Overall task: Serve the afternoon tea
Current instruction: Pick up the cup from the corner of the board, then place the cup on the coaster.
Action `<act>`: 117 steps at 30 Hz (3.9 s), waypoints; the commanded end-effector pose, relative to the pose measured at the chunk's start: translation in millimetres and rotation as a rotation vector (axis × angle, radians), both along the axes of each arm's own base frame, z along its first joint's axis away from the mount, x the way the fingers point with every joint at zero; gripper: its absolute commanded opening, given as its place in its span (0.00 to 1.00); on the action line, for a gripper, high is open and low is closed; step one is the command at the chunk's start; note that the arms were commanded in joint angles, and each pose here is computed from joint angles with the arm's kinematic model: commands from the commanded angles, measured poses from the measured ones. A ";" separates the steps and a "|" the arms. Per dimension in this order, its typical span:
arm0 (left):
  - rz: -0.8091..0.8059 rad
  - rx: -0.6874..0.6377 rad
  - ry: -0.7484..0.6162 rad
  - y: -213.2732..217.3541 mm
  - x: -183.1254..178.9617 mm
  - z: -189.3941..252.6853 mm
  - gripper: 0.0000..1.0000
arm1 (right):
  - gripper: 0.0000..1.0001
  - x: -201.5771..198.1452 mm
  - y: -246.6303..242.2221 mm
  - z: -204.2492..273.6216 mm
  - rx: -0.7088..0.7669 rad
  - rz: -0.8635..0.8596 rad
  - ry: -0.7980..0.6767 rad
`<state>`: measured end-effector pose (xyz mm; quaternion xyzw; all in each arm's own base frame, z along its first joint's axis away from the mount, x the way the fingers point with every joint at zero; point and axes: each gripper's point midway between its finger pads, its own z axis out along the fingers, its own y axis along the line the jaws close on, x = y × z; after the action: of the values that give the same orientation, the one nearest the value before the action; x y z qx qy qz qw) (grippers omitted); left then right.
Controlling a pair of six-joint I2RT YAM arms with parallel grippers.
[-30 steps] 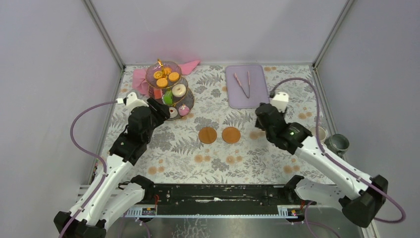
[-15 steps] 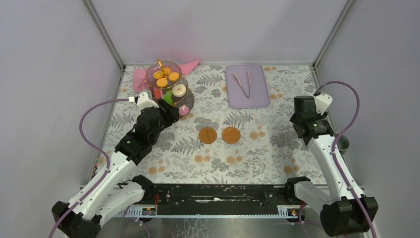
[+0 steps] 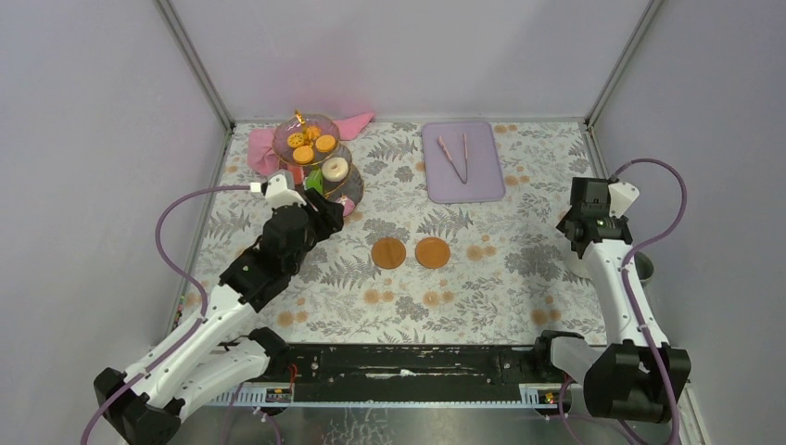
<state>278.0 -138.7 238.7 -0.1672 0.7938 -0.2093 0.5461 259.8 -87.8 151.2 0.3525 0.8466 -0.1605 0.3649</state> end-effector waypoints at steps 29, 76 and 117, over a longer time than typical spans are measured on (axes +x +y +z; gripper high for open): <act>-0.005 -0.048 -0.043 -14.6 4.6 -5.9 0.62 | 0.49 28.6 -18.1 -77.5 0.184 -0.112 0.164; 0.046 0.013 -0.046 6.3 -3.2 1.0 0.62 | 0.00 65.7 196.8 17.8 0.054 0.693 0.107; 0.085 0.053 -0.043 17.1 -7.9 9.0 0.61 | 0.00 61.1 487.5 -6.1 0.327 1.179 0.089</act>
<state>268.9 -124.4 229.5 -0.1775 0.7934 -0.1675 0.5576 321.1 375.1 108.1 -0.1435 0.9469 0.1136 0.2642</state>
